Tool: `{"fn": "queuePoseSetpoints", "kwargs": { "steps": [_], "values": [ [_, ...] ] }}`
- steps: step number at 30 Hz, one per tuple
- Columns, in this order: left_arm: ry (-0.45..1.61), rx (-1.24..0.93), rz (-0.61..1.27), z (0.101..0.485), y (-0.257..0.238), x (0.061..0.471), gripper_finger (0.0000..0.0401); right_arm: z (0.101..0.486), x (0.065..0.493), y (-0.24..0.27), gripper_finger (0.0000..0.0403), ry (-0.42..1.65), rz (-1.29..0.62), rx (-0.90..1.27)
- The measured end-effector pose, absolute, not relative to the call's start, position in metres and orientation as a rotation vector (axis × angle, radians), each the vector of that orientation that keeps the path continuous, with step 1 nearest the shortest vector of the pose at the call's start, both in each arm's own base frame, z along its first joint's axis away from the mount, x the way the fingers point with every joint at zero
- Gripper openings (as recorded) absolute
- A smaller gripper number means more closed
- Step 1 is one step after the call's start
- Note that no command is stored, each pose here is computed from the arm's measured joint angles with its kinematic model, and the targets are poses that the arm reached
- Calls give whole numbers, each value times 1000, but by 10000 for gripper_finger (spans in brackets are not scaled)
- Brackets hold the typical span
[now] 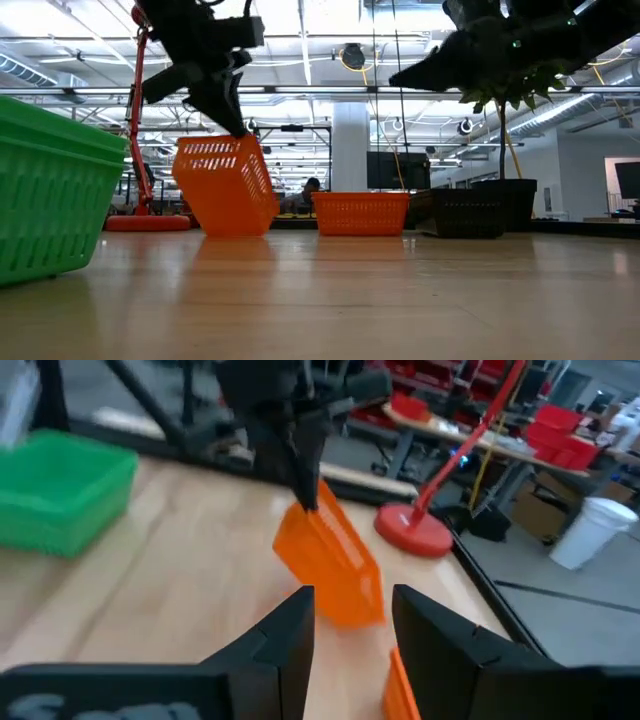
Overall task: Stack baskets by color
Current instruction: Stack the left orange basket on top of the orange basket
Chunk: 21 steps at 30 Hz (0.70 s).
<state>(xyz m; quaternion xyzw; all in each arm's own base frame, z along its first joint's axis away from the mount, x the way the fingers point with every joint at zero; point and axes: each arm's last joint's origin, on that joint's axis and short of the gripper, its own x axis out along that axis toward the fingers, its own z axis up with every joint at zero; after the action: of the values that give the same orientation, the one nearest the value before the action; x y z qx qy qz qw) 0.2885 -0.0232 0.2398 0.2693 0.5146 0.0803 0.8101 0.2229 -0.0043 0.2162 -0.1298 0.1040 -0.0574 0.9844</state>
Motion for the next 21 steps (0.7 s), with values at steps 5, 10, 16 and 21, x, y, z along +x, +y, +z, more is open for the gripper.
{"fn": "queuePoseSetpoints", "kwargs": {
  "steps": [5,10,16,21],
  "values": [
    [1055,652,71,254,-30,294,5,226,224,-11,130,105,-151,-132],
    [989,725,34,275,-34,301,2,227,224,-11,130,82,-159,-51],
    [908,813,-5,300,-40,308,2,227,224,-11,130,82,-138,-22],
    [819,842,-95,306,-47,312,2,227,227,-6,130,93,7,26]
  ]
}}
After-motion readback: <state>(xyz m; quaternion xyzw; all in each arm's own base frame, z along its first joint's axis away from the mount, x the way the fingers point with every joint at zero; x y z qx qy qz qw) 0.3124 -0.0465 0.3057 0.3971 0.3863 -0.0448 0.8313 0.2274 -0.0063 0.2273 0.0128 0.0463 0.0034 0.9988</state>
